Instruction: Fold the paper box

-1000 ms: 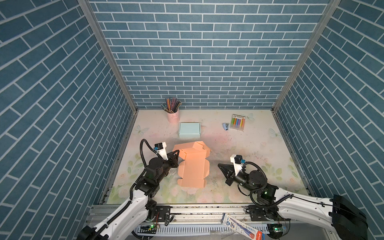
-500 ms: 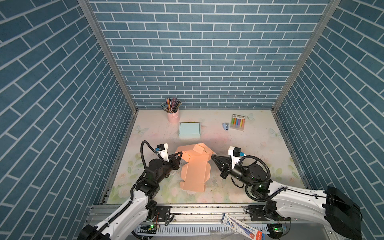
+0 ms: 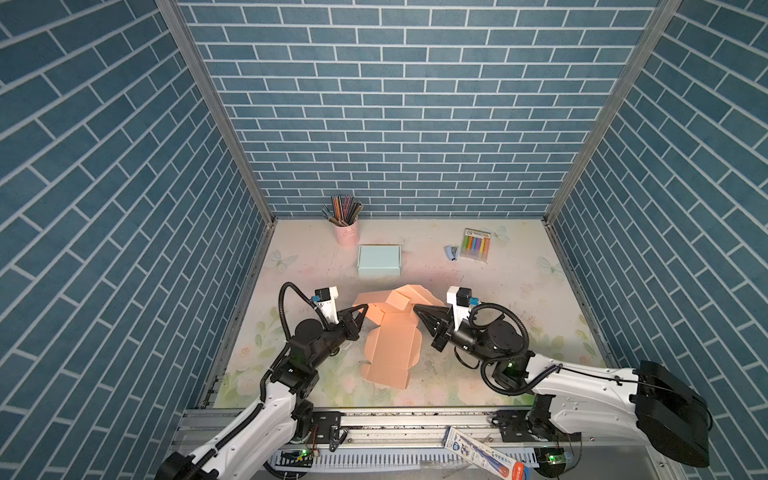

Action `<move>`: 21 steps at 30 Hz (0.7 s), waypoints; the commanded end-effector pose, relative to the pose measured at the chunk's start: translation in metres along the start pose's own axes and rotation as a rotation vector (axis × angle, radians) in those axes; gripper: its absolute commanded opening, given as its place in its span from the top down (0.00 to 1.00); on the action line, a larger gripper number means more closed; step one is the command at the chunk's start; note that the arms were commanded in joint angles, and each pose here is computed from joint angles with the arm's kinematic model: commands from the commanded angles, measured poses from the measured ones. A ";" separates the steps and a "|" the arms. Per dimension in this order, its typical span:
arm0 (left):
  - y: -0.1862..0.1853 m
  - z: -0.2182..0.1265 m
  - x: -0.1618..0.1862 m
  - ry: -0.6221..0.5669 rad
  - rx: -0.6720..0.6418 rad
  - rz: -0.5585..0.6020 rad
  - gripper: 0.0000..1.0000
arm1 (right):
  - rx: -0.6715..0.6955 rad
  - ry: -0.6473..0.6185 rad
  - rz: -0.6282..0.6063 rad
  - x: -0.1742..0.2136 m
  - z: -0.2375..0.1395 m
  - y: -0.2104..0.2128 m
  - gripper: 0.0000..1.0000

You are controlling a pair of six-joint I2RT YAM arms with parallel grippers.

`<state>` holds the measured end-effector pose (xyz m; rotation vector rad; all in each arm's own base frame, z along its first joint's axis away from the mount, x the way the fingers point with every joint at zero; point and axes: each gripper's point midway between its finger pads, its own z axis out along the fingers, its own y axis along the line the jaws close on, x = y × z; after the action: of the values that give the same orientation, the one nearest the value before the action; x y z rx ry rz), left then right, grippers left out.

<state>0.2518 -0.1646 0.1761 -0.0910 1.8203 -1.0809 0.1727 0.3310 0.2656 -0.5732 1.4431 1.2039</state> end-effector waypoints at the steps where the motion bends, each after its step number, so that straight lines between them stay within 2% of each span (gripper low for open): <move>1: -0.006 -0.002 -0.005 -0.023 0.032 -0.003 1.00 | 0.005 0.000 0.033 -0.002 0.007 -0.001 1.00; 7: 0.001 -0.002 -0.004 -0.022 -0.004 0.005 1.00 | -0.022 0.057 0.037 0.008 0.009 0.004 1.00; 11: 0.009 -0.002 -0.002 -0.016 -0.036 0.012 1.00 | -0.055 0.169 -0.035 0.013 0.002 0.018 0.99; 14: 0.013 -0.003 -0.002 -0.006 -0.050 0.028 1.00 | -0.058 0.198 -0.063 0.004 -0.016 0.024 0.93; 18: 0.020 -0.004 -0.002 0.019 -0.069 0.063 1.00 | 0.010 0.130 -0.079 -0.024 -0.047 0.020 0.85; 21: 0.021 -0.002 0.002 0.058 -0.061 0.093 1.00 | 0.116 0.058 -0.052 -0.044 -0.067 0.002 0.70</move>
<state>0.2580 -0.1479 0.1576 -0.0882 1.8799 -0.9795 0.1390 0.2799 0.3166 -0.6382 1.4314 1.1697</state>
